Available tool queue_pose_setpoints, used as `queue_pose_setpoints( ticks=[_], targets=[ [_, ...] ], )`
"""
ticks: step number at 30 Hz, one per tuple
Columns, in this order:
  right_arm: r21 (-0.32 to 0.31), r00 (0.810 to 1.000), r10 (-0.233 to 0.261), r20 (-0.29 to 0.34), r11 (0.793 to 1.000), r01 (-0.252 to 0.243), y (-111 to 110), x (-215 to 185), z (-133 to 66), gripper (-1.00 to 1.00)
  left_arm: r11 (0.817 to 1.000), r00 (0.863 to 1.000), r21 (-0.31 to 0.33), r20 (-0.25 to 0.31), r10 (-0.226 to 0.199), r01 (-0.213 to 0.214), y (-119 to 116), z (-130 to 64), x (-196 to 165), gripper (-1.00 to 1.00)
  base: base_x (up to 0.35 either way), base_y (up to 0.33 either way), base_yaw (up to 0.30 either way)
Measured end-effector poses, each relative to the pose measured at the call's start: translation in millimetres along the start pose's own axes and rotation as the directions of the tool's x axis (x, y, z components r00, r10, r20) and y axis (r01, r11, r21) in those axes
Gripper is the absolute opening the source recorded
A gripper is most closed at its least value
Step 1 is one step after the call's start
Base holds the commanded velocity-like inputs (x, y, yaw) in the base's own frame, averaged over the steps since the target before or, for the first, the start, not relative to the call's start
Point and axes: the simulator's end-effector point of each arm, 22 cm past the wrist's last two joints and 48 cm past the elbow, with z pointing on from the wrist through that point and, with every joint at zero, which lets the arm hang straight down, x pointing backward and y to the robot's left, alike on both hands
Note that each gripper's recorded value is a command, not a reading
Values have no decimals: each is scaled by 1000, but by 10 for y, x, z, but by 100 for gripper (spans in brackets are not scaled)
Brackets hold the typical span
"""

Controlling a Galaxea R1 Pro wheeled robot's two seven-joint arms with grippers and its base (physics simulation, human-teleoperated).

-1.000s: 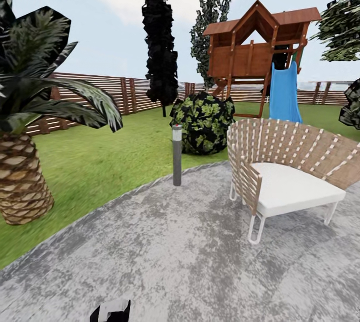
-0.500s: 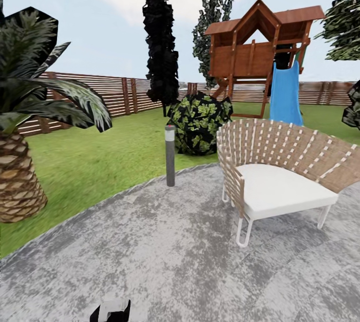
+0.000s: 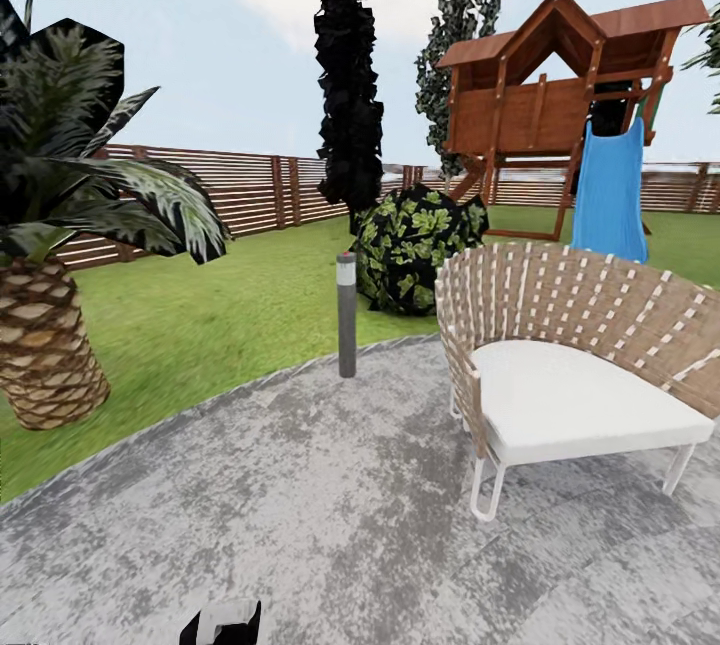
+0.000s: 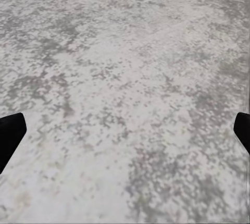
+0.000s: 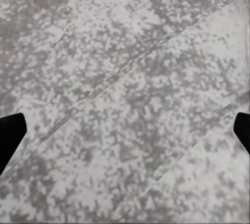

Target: Pick up the pesticide atomizer in the garden and spray insectifuge to fully cover both potted plants in the garden.

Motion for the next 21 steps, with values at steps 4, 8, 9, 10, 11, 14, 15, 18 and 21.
queue_pose_setpoints(
  ticks=[4,8,9,10,11,14,15,18,21],
  targets=[
    [0,1000,0,0,1000,0,-3,0,0,100,1000,1000,0,0,0,0,0,0,1,100,128,-328,191],
    [1,1000,-1,0,1000,1,-6,1,1,100,1000,1000,0,1,0,0,1,1,0,100,31,-235,191],
    [1,1000,-1,0,1000,1,-6,2,1,100,1000,1000,0,1,0,0,1,1,-1,100,10,-97,191],
    [1,1000,-1,0,1000,1,-6,2,1,100,1000,1000,0,1,0,0,1,1,-2,100,7,-62,192],
    [1,1000,-1,-1,1000,1,-6,2,1,100,1000,1000,0,1,0,0,1,1,-2,100,5,-49,193],
    [1,1000,-1,-1,1000,1,-6,2,1,100,1000,1000,0,1,0,0,1,1,-1,100,2,-17,195],
    [1,1000,-1,-1,1000,1,-7,2,1,100,1000,1000,0,1,0,0,1,1,-2,100,1,-7,197],
    [1,1000,-1,-1,1000,1,-6,2,1,100,1000,1000,0,1,0,0,1,1,-3,100,0,-2,206],
    [1,1000,-1,-1,1000,1,-6,2,1,100,1000,1000,0,1,0,0,1,1,-2,100,0,-1,214]
  ],
)
